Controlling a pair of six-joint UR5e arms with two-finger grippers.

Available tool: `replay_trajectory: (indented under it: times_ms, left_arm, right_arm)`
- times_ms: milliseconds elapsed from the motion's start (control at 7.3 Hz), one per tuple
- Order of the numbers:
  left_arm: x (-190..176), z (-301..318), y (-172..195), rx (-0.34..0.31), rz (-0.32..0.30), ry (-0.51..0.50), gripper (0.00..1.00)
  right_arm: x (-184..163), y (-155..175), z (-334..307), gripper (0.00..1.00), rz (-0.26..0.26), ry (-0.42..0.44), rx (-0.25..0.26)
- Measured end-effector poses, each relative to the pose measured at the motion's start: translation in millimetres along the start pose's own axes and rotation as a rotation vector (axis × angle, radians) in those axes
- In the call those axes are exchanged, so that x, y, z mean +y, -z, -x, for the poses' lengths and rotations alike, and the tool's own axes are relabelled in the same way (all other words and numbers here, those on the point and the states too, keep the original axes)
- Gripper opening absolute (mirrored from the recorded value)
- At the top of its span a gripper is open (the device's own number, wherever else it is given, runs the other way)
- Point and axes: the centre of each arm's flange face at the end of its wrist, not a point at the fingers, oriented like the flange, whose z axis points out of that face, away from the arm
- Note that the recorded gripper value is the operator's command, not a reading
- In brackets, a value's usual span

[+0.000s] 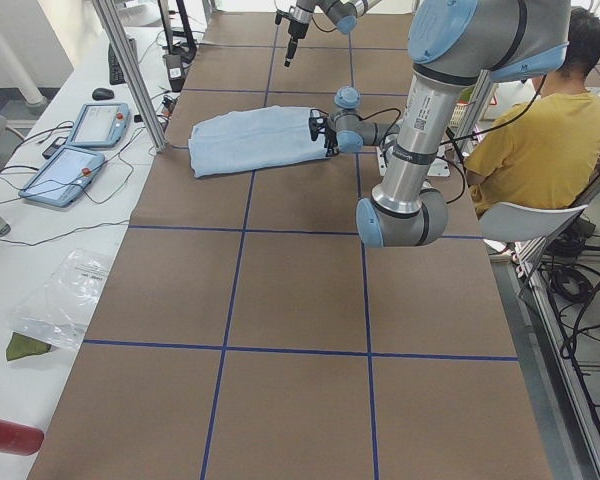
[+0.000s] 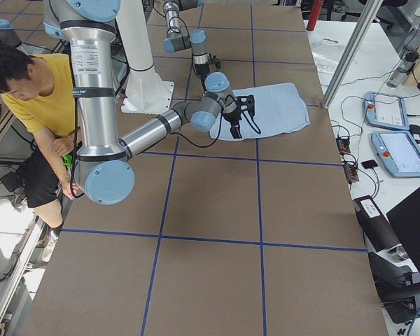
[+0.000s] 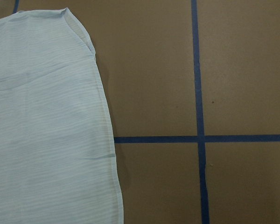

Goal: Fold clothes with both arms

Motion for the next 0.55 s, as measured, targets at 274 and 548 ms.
replay_trajectory:
  times_ms: [274, 548]
  left_arm:
    - [1.4, 0.0, -1.0, 0.000, 0.001, -0.002, 0.45]
    - [1.8, 1.0, -1.8, -0.003, 0.001, -0.005, 0.45]
  right_arm:
    - [0.1, -0.3, 0.2, 1.00, 0.000, 0.000, 0.000]
    - [0.0, -0.9, -0.3, 1.00, 0.001, 0.000, 0.002]
